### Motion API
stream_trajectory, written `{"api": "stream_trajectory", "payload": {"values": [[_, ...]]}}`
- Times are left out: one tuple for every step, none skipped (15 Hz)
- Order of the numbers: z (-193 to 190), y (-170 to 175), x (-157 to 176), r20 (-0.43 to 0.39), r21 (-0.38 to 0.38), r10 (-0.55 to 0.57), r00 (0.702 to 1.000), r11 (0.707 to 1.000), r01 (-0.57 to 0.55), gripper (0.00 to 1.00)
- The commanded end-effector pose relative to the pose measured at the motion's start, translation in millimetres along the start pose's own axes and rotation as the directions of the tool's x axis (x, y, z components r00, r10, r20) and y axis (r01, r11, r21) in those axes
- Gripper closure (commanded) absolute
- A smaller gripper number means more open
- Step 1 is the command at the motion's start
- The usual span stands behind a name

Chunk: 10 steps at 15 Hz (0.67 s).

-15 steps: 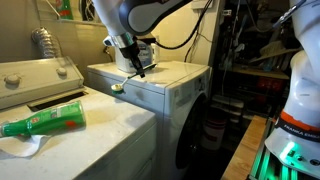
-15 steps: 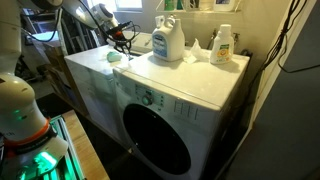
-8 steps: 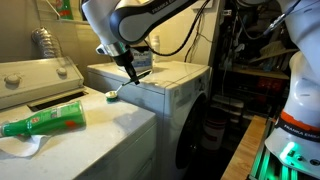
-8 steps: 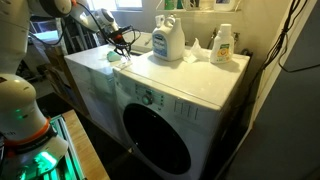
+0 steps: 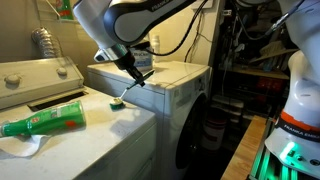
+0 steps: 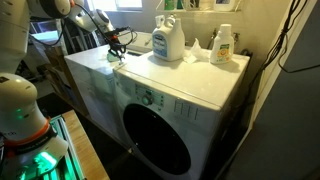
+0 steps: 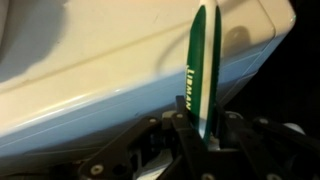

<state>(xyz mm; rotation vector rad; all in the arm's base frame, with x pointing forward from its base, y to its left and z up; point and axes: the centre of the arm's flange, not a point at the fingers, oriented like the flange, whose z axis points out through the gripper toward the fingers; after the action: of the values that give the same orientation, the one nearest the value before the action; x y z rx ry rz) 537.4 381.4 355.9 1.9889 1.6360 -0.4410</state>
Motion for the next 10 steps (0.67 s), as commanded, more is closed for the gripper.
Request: {"api": "stream_trajectory", "payload": {"values": [[-10, -28, -17, 0.045, 0.021, -0.131, 0.990, 0.991, 0.130, 0.94], [-12, -34, -18, 0.049, 0.025, -0.160, 0.986, 0.987, 0.159, 0.94], [-14, -40, -19, 0.053, 0.029, -0.186, 0.981, 0.982, 0.185, 0.94], [-14, -46, -19, 0.047, 0.039, -0.206, 0.977, 0.978, 0.204, 0.94], [-13, -54, -19, 0.049, 0.046, -0.225, 0.973, 0.974, 0.223, 0.94], [-12, -62, -19, 0.042, 0.058, -0.245, 0.969, 0.968, 0.243, 0.94], [-12, -70, -19, 0.035, 0.067, -0.260, 0.965, 0.964, 0.257, 0.94], [-11, -78, -20, 0.029, 0.078, -0.275, 0.961, 0.959, 0.272, 0.94], [-10, -87, -21, 0.020, 0.090, -0.285, 0.958, 0.955, 0.283, 0.94], [-9, -94, -24, 0.010, 0.105, -0.294, 0.956, 0.951, 0.292, 0.94]]}}
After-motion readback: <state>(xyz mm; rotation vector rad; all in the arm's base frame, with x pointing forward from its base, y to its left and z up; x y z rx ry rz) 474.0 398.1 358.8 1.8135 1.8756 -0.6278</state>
